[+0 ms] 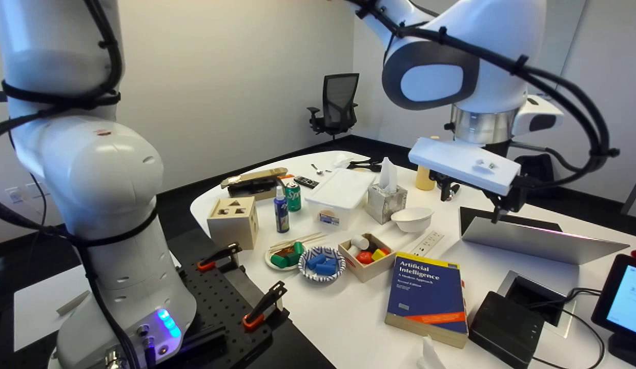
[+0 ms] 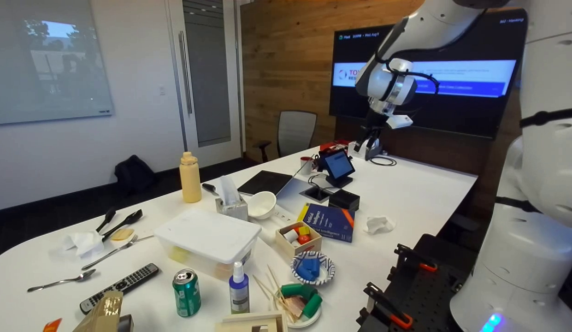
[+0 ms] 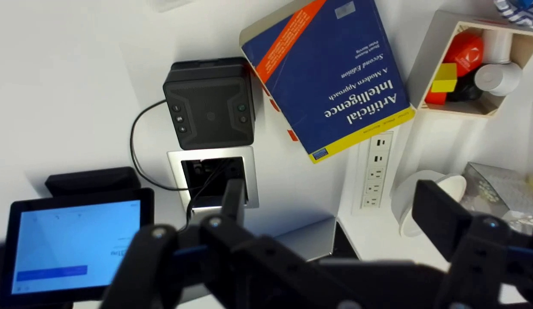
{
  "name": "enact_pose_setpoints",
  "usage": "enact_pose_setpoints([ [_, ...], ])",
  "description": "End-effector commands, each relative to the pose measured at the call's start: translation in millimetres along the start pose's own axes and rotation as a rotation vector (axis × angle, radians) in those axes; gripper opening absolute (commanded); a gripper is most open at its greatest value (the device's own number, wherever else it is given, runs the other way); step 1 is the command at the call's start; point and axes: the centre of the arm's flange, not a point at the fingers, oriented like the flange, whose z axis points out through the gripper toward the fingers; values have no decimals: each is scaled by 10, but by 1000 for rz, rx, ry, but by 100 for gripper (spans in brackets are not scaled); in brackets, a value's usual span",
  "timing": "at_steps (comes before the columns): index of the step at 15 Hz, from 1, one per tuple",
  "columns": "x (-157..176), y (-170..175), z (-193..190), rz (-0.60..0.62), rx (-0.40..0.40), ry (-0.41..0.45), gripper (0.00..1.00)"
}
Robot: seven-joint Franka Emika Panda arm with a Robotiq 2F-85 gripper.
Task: Press down on the top of the black device.
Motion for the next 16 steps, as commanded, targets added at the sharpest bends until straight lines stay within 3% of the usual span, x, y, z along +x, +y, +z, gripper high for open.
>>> enact_pose_setpoints([
  [1,350,498,638,34,-33,-76,100],
  [6,502,884,1564,62,-52,-194,100],
  [7,556,937,1790,61,-44,-216,75],
  [8,613,1010,1981,60,-39,-232,72],
  [10,686,1118,2218,59,-40,-250,56],
  [16,845,1118,2441,10,-54,-267,12],
])
